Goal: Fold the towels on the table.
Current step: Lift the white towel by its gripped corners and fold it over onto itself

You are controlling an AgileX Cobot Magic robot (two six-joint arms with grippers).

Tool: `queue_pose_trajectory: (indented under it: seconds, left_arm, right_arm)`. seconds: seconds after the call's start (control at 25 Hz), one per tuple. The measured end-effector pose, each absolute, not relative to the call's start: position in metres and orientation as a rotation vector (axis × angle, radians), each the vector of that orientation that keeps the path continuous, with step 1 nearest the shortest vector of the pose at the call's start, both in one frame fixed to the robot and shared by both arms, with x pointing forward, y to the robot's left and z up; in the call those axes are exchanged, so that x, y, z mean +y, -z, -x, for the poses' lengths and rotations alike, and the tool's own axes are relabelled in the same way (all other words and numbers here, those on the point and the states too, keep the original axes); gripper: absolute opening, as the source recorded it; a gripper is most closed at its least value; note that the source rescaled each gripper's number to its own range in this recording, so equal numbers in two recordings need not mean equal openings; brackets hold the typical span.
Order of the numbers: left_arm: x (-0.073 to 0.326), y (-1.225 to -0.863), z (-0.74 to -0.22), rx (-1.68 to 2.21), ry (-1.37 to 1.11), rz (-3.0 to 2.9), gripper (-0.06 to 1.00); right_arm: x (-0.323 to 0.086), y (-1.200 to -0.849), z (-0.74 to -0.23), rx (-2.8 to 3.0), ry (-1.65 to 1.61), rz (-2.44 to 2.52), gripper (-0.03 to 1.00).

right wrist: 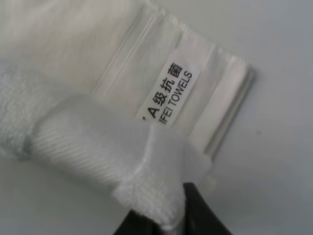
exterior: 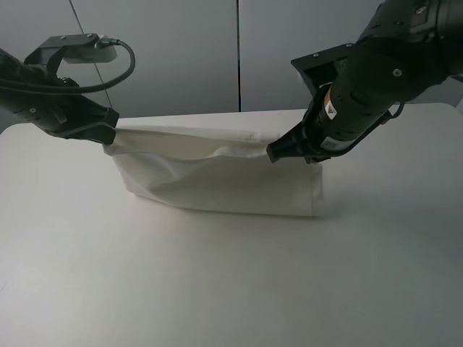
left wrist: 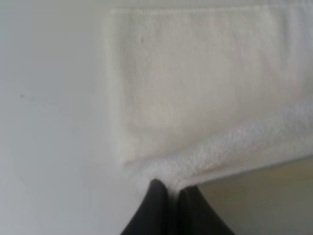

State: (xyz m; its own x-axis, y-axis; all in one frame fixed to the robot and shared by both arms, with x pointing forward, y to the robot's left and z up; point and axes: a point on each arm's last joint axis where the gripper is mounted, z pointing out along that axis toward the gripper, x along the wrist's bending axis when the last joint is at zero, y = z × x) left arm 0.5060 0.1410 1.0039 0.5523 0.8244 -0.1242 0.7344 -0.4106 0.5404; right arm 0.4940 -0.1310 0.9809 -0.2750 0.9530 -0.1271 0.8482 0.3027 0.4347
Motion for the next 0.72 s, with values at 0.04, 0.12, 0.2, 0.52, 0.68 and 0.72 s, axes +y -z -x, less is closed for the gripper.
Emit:
queue_pose_trajectory:
  seconds: [0.04, 0.12, 0.2, 0.52, 0.68, 0.72]
  left_arm:
    - [0.141, -1.003, -0.507, 1.255, -0.224, -2.241, 0.00]
    - [0.141, -1.001, -0.509, 1.275, -0.237, -2.235, 0.01]
    - [0.142, -0.997, -0.512, 1.279, -0.262, -2.245, 0.11]
    - [0.146, -1.000, -0.518, 1.292, -0.347, -2.209, 0.95]
    - [0.146, -1.000, -0.519, 1.298, -0.352, -2.199, 0.94]
    - [0.146, -1.000, -0.519, 1.300, -0.351, -2.198, 0.94]
  right_arm:
    - [-0.131, -0.980, -0.495, 2.208, -0.406, -1.614, 0.04]
    - [-0.129, -0.978, -0.496, 2.195, -0.420, -1.624, 0.04]
    - [-0.128, -0.978, -0.497, 2.191, -0.430, -1.624, 0.06]
    - [-0.132, -0.978, -0.499, 2.126, -0.414, -1.668, 0.98]
    - [-0.133, -0.979, -0.500, 2.120, -0.406, -1.648, 1.00]
    - [-0.133, -0.979, -0.500, 2.120, -0.405, -1.642, 1.00]
